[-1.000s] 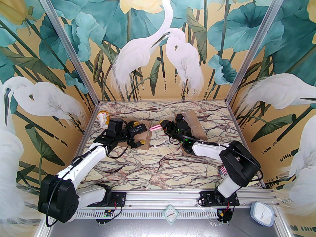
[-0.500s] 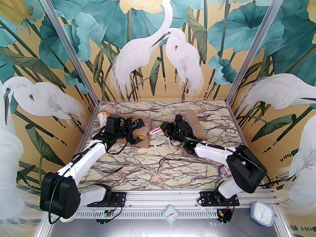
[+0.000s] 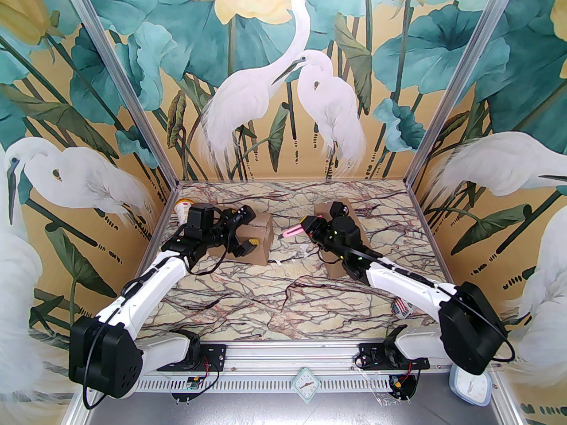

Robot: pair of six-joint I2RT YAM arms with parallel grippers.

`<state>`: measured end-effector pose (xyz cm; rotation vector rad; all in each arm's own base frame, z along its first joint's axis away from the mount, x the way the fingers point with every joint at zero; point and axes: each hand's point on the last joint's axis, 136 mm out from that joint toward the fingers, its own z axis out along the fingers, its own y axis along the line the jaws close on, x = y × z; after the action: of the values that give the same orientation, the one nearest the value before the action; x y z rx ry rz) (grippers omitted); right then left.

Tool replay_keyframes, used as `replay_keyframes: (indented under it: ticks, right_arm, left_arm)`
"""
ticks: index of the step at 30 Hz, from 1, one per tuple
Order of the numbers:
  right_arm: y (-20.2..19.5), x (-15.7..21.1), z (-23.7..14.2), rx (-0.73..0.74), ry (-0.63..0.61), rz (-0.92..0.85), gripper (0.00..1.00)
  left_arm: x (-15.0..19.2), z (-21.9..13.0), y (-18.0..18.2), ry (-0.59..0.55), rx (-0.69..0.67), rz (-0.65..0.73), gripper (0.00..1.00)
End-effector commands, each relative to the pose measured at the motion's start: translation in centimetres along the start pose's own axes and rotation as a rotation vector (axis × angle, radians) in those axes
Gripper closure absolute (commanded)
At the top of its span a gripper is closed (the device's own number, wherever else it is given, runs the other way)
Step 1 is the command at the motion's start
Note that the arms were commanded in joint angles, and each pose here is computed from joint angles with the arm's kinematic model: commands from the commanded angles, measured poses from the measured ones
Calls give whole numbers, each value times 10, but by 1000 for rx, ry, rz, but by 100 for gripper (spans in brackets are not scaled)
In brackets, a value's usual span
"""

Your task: Unpack the express box

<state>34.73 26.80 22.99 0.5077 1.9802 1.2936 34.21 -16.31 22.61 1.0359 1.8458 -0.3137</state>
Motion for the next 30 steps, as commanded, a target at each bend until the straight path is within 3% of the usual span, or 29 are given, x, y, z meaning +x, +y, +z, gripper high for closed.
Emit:
replay_keyframes:
  ticks: [1,4,8,12,16,24,30]
  right_arm:
    - [-22,11,-3,130,33,-64,100]
    - [-26,27,2,167,73,-76,100]
    - [-20,49,14,168,121,-75,100]
    - [-15,72,24,180,178,-93,100]
    - [-13,91,33,191,219,-107,100]
    - [-11,114,57,206,243,-11,100]
    - [-7,107,68,263,180,-68,100]
  left_arm:
    - [-26,-14,29,-41,-122,-191,1]
    - [-37,-16,55,-36,-215,-306,0]
    - [-30,-16,90,96,-341,-475,0]
    - [-1,-21,104,240,-410,-637,0]
    - [30,-38,114,276,-459,-808,0]
    - [82,-51,119,297,-425,-1133,0]
    - [98,-39,103,318,-354,-1183,0]
